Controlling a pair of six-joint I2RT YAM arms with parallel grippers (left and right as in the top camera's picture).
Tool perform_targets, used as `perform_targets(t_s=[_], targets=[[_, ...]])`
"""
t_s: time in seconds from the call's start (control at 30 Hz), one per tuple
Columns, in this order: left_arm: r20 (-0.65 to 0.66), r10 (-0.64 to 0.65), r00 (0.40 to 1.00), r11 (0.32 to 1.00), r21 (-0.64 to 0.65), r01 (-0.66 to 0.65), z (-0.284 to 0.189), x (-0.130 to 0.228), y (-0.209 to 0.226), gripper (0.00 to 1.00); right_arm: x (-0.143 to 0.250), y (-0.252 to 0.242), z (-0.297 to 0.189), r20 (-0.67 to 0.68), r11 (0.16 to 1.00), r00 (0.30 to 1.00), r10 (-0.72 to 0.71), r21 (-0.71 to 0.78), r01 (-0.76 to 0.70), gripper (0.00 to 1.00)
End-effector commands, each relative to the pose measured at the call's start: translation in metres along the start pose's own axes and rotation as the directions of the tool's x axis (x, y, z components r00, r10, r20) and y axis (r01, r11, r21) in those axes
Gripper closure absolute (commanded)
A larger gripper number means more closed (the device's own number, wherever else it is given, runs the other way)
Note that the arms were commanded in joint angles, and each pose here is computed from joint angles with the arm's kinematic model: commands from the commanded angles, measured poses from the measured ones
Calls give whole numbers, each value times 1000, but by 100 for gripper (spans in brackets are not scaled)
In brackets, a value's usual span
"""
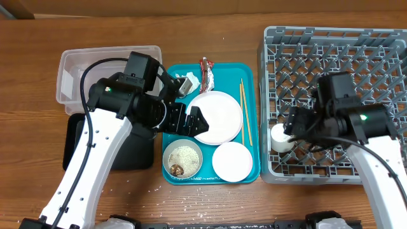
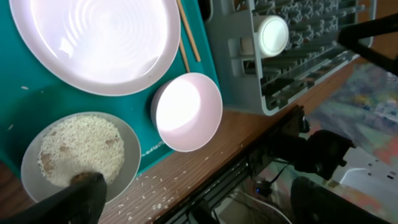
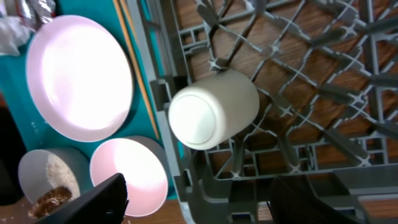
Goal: Sort waste into correct bins and load items into the dishwasher
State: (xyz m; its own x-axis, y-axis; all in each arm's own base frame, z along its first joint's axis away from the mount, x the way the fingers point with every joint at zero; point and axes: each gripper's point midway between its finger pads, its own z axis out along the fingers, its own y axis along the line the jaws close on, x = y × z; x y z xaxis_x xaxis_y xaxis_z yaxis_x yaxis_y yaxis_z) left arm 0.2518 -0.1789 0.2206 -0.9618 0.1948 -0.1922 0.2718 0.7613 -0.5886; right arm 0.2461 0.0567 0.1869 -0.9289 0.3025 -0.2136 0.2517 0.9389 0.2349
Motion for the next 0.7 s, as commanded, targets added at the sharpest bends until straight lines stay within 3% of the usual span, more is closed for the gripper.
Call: perform_targets(t_s=[0.0,0.13,0.27,0.33,0.5,0.67], targets=[[113,19,993,992,-127,-5,-28,-2,1,9,9,36,-9,-17,961,979,-203,-194,196,30],[297,-54,953,948,-284,142,-68,-1,17,4,31,49,0,-63,936,955,-291,-227,270,32],[546,-92,833,867,-367,336,-125,13,31,0,67,73,23,-110,884,898,-426,-261,388,36],[644,-75,761,831,-381,405,-152,24,36,0,81,77,43,-122,881,881,-456,-205,427,38],[711,-31,702,844,-358,400,-176,40,27,0,95,87,81,-102,833,828,-551,-116,540,46],[707,-33,706,841,-362,401,-177,46,27,0,74,85,122,-64,814,817,-573,73,577,46]])
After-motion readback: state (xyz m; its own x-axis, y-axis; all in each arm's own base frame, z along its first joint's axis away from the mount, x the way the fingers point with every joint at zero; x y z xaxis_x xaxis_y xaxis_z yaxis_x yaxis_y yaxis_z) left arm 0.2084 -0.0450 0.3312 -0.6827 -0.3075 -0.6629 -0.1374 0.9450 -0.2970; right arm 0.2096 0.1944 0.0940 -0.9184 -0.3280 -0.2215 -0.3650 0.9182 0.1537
